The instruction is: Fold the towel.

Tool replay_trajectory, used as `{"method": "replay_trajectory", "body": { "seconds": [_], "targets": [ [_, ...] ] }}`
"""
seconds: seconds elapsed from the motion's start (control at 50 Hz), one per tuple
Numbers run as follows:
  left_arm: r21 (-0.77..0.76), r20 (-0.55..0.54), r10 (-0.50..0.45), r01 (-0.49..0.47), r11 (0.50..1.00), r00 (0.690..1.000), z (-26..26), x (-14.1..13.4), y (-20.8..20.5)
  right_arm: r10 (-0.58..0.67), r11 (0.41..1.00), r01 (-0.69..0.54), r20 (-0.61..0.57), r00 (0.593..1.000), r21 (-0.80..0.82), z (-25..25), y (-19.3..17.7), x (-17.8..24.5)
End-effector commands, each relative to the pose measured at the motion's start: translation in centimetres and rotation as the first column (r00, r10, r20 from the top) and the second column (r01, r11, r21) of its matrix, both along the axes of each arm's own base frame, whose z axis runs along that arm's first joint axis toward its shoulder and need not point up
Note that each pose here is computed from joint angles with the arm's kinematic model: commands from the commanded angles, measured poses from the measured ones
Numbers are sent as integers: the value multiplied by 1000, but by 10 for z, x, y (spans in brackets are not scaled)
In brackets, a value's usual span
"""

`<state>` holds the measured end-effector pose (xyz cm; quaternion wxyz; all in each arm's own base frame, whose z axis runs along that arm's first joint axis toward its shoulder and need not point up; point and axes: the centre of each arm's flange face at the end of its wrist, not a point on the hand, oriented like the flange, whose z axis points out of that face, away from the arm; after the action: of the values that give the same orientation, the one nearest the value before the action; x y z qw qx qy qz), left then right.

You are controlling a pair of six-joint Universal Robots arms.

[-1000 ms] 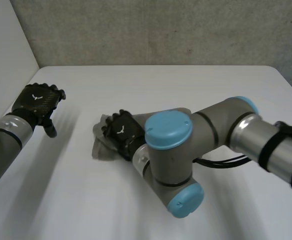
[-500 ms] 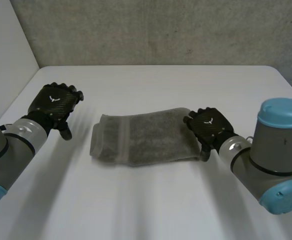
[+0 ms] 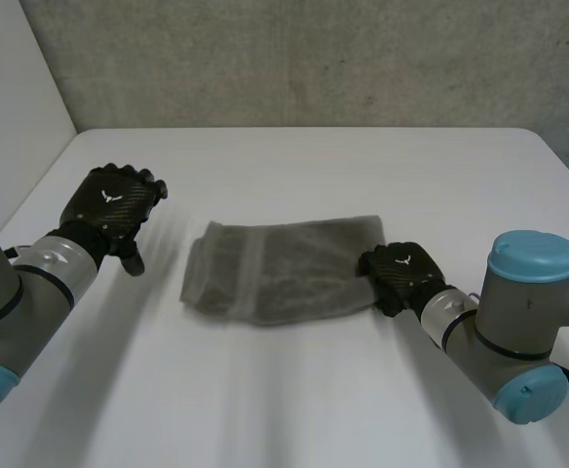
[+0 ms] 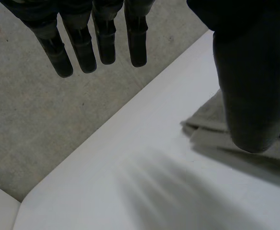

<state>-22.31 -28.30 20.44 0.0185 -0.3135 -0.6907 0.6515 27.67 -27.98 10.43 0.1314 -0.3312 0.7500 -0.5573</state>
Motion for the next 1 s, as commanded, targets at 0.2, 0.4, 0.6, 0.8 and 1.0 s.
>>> {"method": "replay_trajectory", "body": {
  "seconds": [0.2, 0.4, 0.6, 0.8, 1.0],
  "targets": [
    [3, 2, 4, -4, 1000, 1000, -1, 2, 0, -112, 983, 113, 10, 994, -148, 63, -14, -43],
    [-3, 1, 5, -5, 1000, 1000, 0, 2, -1, 48, 976, -53, -29, 998, -211, 103, 1, -5],
    [-5, 1, 4, -4, 1000, 1000, 1, 0, 1, 378, 902, -395, -123, 917, -175, 52, 72, 107],
    [-28, -6, 2, -3, 1000, 1000, 7, -1, -3, 316, 919, -345, -168, 934, -189, 32, 78, 127],
    [-121, -81, -69, 59, 991, 994, 42, -29, -6, 244, 949, -253, -70, 967, -188, 75, 81, 99]
  ]
}}
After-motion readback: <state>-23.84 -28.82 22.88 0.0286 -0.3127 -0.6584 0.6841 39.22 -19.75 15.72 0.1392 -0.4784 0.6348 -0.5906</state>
